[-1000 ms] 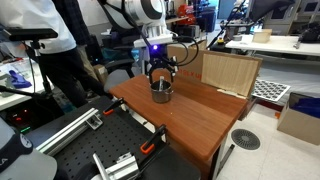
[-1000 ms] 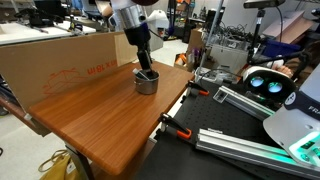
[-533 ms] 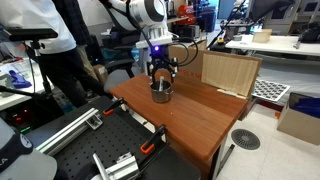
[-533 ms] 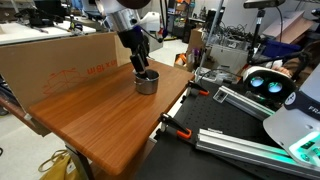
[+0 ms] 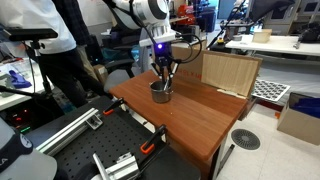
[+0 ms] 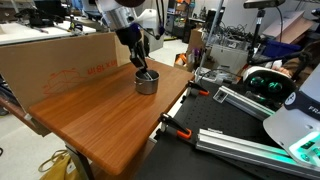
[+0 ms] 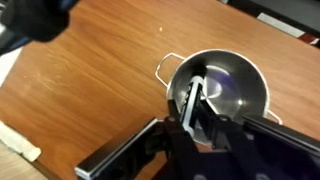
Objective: Remove the black marker from the pot and put it on the table
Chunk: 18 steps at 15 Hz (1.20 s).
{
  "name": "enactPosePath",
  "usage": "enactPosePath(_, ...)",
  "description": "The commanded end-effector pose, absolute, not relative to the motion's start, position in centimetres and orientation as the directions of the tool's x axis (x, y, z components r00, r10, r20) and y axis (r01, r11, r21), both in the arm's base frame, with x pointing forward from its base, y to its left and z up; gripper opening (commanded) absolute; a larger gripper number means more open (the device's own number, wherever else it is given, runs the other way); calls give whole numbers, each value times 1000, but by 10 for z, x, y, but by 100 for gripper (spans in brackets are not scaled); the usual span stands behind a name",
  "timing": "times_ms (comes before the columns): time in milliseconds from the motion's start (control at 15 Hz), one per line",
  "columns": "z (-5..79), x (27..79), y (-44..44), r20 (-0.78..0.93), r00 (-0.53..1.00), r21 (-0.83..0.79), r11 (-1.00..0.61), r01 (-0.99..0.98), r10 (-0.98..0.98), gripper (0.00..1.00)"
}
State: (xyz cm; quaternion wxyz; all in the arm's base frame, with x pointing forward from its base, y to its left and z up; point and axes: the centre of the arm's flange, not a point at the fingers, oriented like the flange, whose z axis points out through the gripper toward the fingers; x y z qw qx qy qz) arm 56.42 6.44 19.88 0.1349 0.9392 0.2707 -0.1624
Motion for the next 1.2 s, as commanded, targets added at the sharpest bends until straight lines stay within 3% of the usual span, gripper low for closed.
enactPosePath(0,194,570,70,-415,781,176,-802,571,466,51)
enactPosePath(67,193,569,71,-421,774,172,-796,581,473,52)
enactPosePath(267,192,568,72,-422,771,169,-794,585,478,74)
enactPosePath(333,192,568,71,-423,772,165,-797,580,474,31)
enactPosePath(467,193,568,71,-419,773,163,-798,580,476,34)
enactPosePath(733,197,572,68,-411,776,166,-798,579,478,4)
enactPosePath(1133,205,571,70,-374,797,163,-812,561,475,5)
